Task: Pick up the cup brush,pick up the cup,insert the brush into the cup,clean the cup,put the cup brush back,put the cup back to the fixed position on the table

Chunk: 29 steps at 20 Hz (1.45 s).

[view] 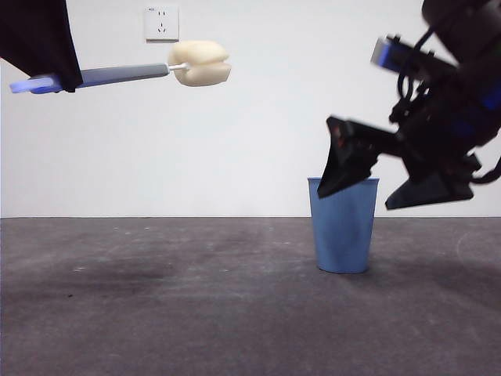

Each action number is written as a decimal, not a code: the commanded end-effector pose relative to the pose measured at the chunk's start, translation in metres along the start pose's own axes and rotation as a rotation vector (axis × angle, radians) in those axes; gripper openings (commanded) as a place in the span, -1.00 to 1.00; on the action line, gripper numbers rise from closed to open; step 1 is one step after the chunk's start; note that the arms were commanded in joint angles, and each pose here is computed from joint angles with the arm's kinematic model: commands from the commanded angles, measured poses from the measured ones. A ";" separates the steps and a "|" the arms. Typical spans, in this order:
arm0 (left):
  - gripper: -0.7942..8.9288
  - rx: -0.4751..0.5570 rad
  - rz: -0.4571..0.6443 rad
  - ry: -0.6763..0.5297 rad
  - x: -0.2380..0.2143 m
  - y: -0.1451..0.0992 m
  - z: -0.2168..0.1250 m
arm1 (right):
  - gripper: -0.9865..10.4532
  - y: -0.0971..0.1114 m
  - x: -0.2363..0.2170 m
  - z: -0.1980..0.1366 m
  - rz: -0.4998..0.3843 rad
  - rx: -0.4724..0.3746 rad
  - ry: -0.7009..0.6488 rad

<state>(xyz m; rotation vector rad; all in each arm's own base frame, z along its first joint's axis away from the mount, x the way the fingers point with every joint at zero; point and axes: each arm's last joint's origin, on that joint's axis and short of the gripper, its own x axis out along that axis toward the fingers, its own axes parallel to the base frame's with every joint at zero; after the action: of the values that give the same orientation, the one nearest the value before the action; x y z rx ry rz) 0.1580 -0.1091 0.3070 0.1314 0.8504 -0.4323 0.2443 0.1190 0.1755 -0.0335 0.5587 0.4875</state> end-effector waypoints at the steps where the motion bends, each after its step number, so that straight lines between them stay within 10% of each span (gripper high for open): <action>1: -0.85 0.013 0.000 -0.006 0.000 0.000 0.000 | 0.31 -0.001 0.009 -0.004 -0.001 -0.015 -0.027; 13: -0.85 0.011 -0.001 -0.002 0.000 0.000 0.000 | 0.30 -0.009 0.041 -0.014 -0.034 -0.022 -0.133; 29: -0.85 0.042 0.000 -0.002 0.000 0.000 0.000 | -0.85 -0.011 0.044 -0.014 -0.003 -0.042 -0.157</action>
<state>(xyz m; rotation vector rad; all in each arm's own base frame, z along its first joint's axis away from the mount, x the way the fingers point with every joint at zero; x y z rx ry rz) 0.1580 -0.1091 0.3069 0.1495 0.8467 -0.4406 0.2769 0.1260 0.1378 -0.0326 0.4080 0.4831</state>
